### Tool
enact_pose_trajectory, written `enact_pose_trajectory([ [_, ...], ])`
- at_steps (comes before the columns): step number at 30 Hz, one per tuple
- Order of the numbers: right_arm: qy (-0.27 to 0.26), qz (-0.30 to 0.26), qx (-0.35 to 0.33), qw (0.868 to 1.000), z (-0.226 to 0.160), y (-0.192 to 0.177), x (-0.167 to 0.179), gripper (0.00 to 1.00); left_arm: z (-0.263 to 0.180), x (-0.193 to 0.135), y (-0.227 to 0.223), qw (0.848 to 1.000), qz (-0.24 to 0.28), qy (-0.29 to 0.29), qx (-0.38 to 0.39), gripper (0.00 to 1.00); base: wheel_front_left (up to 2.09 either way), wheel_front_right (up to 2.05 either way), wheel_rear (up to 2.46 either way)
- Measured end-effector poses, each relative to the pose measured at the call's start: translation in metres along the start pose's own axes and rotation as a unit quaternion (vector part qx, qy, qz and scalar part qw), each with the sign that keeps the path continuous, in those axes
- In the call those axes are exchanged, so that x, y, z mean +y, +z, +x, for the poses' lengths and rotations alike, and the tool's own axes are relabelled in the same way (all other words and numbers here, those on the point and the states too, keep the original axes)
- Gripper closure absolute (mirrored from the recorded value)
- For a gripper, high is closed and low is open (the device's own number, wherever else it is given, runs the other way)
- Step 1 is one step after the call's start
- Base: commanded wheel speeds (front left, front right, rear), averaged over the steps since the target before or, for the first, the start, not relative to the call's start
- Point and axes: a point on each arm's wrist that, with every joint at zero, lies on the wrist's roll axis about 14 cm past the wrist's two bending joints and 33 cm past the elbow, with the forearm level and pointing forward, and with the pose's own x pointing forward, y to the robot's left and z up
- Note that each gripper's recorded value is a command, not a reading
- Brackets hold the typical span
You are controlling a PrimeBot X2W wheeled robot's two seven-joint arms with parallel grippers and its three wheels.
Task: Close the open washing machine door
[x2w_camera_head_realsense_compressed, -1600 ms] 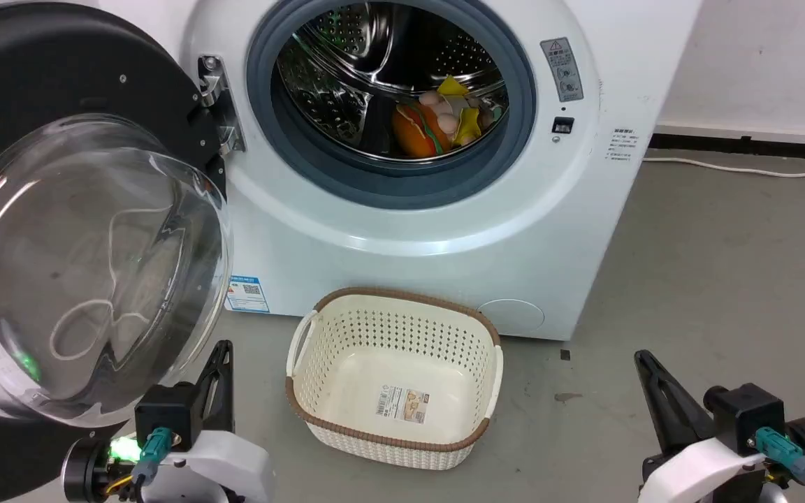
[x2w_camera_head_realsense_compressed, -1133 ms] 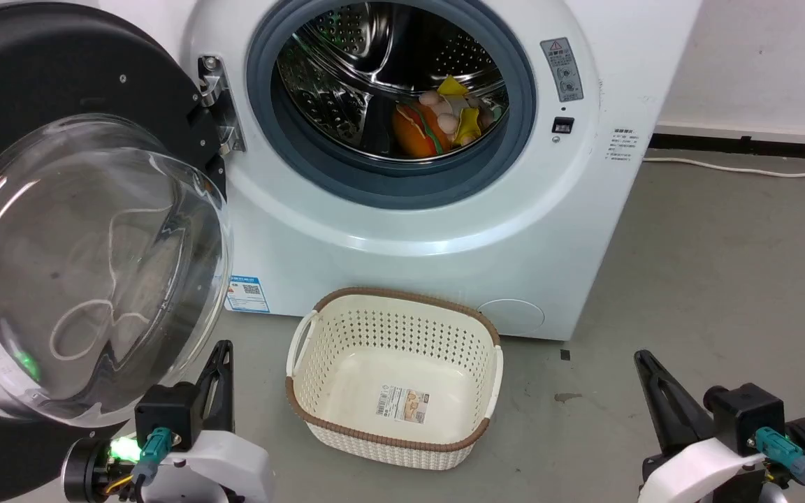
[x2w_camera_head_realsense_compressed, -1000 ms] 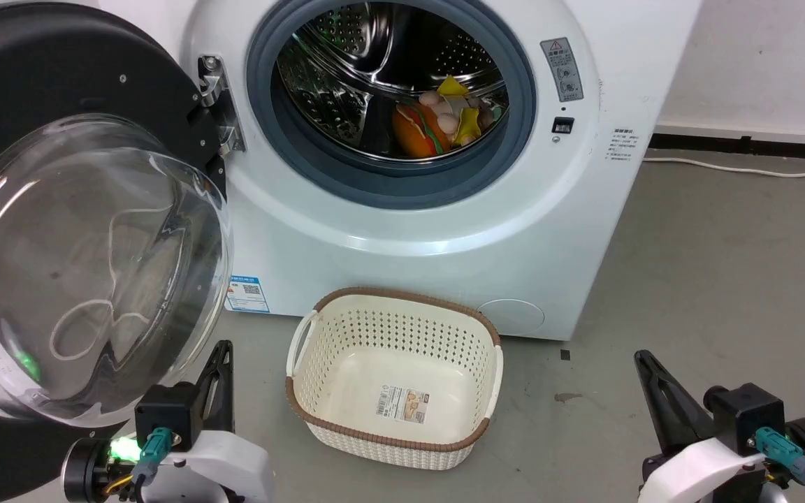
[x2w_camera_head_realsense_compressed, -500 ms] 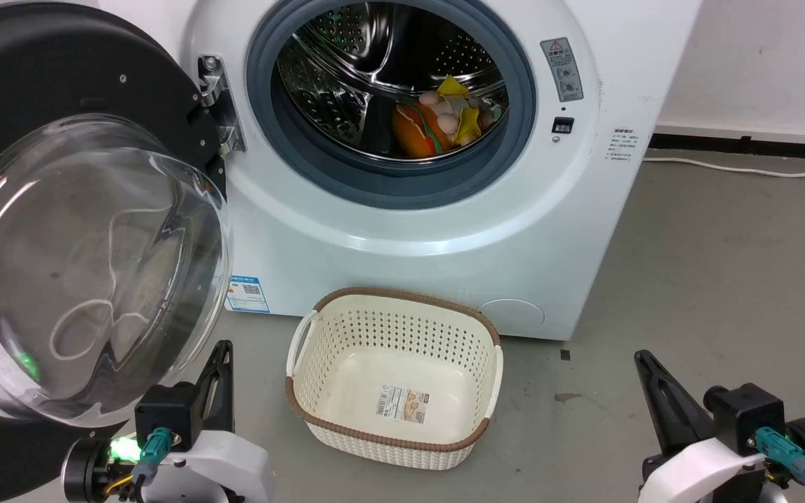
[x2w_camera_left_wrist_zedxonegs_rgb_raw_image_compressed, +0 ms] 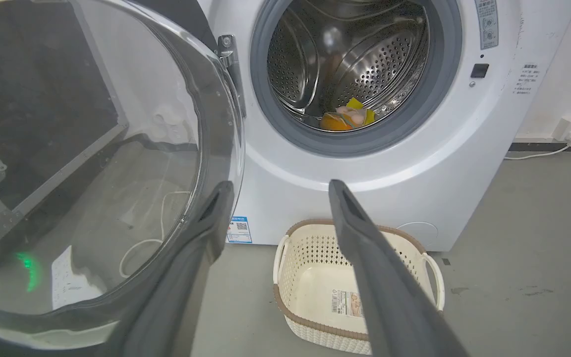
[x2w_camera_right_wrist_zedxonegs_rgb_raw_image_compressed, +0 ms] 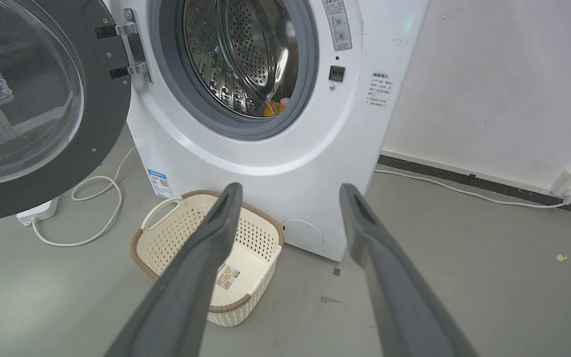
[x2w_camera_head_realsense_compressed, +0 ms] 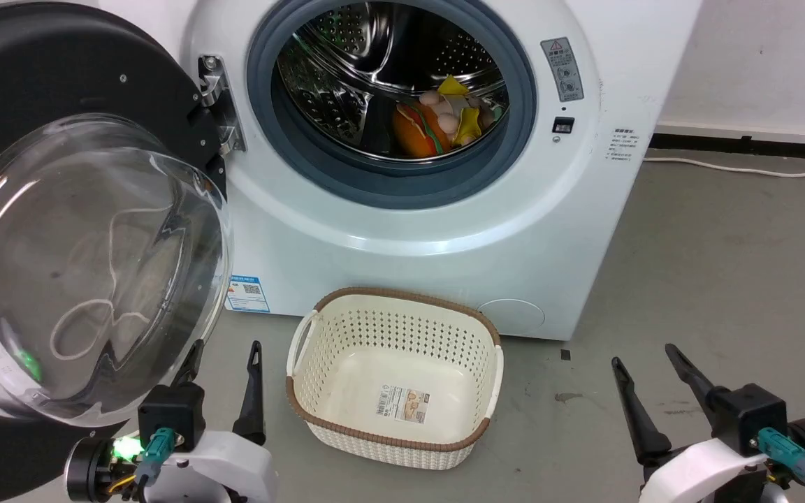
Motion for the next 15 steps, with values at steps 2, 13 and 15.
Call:
enact_pose_trajectory([
  [2, 0.000, 0.004, -0.002, 1.000, 0.0002, 0.0006, -0.0004, 0.00, -0.0002, -0.0005, 0.0009, 1.000, 0.000, -0.001, -0.003, 0.00, 0.00, 0.00, 0.00],
  [13, 0.008, 0.012, -0.016, 1.000, 0.0040, 0.0049, 0.0045, 0.00, -0.0047, 0.0032, 0.0068, 1.000, 0.000, 0.005, -0.018, 0.00, 0.00, 0.00, 0.00],
  [15, 0.012, 0.013, -0.019, 1.000, 0.0054, 0.0060, 0.0072, 0.00, -0.0063, 0.0051, 0.0078, 1.000, 0.001, 0.008, -0.021, 0.00, 0.00, 0.00, 0.00],
])
